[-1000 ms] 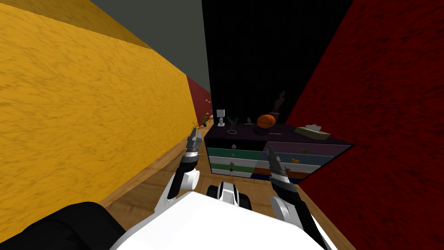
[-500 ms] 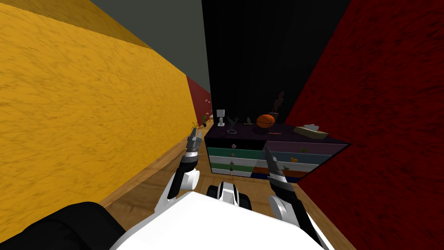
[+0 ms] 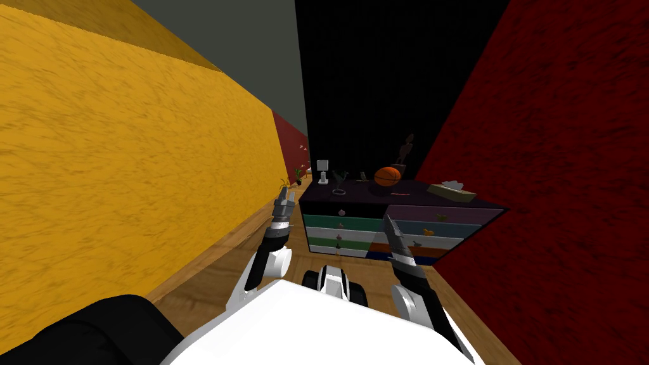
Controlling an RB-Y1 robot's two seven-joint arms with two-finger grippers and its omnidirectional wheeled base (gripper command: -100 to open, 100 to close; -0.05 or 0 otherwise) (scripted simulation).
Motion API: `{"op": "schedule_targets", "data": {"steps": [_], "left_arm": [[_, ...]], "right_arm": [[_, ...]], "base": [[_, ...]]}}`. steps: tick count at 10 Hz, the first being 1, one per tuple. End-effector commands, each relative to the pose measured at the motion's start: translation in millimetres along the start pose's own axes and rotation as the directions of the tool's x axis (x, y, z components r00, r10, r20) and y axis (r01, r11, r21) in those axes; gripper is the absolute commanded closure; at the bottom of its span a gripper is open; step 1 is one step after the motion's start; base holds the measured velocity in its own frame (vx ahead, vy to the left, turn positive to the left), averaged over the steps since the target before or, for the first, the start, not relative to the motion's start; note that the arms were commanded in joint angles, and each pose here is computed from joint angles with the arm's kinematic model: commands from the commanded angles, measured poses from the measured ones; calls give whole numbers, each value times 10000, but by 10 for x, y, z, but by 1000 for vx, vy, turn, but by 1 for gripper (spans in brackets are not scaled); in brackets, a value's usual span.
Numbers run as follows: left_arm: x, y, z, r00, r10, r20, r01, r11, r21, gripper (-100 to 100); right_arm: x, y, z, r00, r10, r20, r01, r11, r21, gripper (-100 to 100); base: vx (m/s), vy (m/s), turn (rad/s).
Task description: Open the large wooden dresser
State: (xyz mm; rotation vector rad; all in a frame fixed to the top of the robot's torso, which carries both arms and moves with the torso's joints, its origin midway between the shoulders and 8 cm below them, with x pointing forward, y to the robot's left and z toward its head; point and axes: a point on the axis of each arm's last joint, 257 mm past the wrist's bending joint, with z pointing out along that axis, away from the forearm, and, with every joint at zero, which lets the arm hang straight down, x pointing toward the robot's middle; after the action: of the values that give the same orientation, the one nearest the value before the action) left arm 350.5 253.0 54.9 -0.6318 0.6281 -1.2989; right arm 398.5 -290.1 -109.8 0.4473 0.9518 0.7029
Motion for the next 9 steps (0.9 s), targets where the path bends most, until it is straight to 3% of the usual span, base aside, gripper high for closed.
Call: {"op": "schedule_targets", "data": {"steps": [1,9], "left_arm": [[0,0,0,10000,0,0,0,10000,0,0],[0,0,0,10000,0,0,0,10000,0,0]], "right_arm": [[91,-101,-23,9977,-680,-73,681,9976,101,-100],[333,-361,-100,9638,-2650,-301,2659,9635,297,-100]], "base": [[-19,15,-11],[-12,10,-10]]}}
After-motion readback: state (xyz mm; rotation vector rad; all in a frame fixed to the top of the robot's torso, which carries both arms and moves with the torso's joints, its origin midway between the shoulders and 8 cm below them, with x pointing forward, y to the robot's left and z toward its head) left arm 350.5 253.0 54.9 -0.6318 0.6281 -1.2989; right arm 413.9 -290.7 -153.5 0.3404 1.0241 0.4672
